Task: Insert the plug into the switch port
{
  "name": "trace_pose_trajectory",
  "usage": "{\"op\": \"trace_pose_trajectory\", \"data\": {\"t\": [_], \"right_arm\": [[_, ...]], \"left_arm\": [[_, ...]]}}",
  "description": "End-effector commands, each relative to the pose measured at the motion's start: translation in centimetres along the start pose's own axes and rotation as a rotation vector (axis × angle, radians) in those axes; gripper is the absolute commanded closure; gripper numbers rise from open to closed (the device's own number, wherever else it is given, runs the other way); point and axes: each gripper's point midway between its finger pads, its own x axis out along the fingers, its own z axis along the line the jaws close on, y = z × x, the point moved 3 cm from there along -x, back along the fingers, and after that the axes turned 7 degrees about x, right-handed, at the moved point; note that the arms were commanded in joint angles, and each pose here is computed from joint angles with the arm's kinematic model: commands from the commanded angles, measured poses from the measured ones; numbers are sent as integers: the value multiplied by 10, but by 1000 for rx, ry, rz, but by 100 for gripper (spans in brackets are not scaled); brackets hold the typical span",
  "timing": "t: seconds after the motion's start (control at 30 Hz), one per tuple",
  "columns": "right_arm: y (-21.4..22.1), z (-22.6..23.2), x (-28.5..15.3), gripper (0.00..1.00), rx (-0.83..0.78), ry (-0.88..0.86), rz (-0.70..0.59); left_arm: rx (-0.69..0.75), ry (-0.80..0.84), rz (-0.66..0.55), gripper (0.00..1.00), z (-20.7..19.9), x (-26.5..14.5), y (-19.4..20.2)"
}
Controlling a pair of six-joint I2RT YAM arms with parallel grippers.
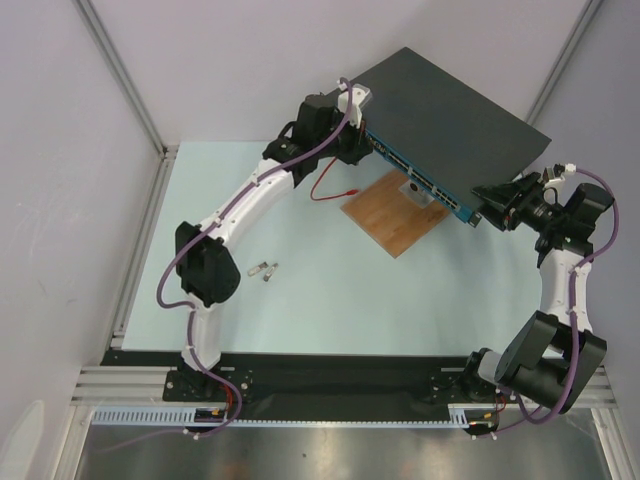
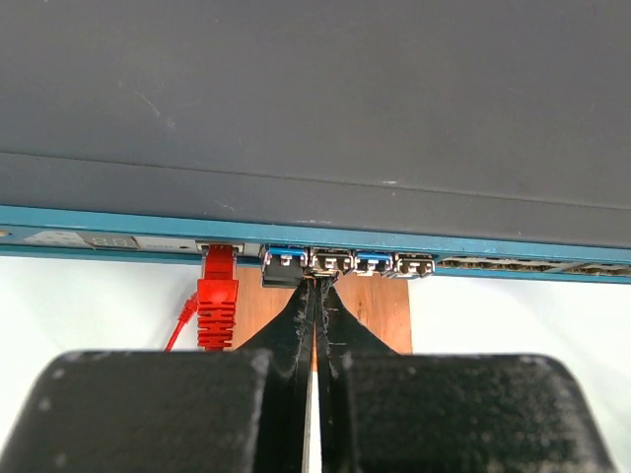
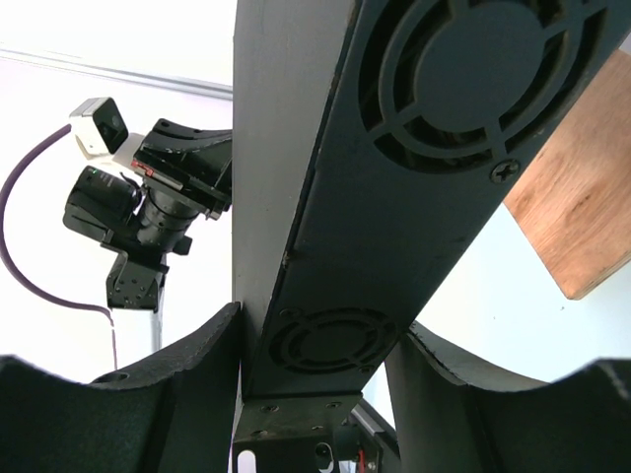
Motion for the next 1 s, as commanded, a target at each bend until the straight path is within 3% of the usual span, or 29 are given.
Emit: {"op": "trace_pose_trajectory", "data": {"t": [0.0, 0.33, 0.53, 0.67, 0.77, 0.87, 0.9, 0.97], "right_arm": [[-16, -2, 15, 100, -227, 4, -41], [-16, -2, 15, 100, -244, 17, -43], [-15, -1, 11, 100, -250, 18, -46], [-15, 1, 7, 100, -268, 24, -60], [-16, -2, 4, 86, -248, 42, -58], [-19, -4, -1, 65, -245, 55, -71], [-19, -3, -3, 52, -251, 56, -73], [-22, -5, -8, 40, -247, 71, -85]], "left_arm": [[77, -11, -295, 100, -1, 9, -76], [107, -28, -306, 100, 0, 1, -83], [129, -16, -257, 99, -5, -40, -74], [121, -26, -184, 96, -2, -71, -47], [126, -40, -172, 89, 0, -104, -43], [129, -45, -96, 80, 3, -130, -19], [122, -45, -58, 78, 4, -136, -5], [137, -35, 7, 72, 8, -160, 12]]}}
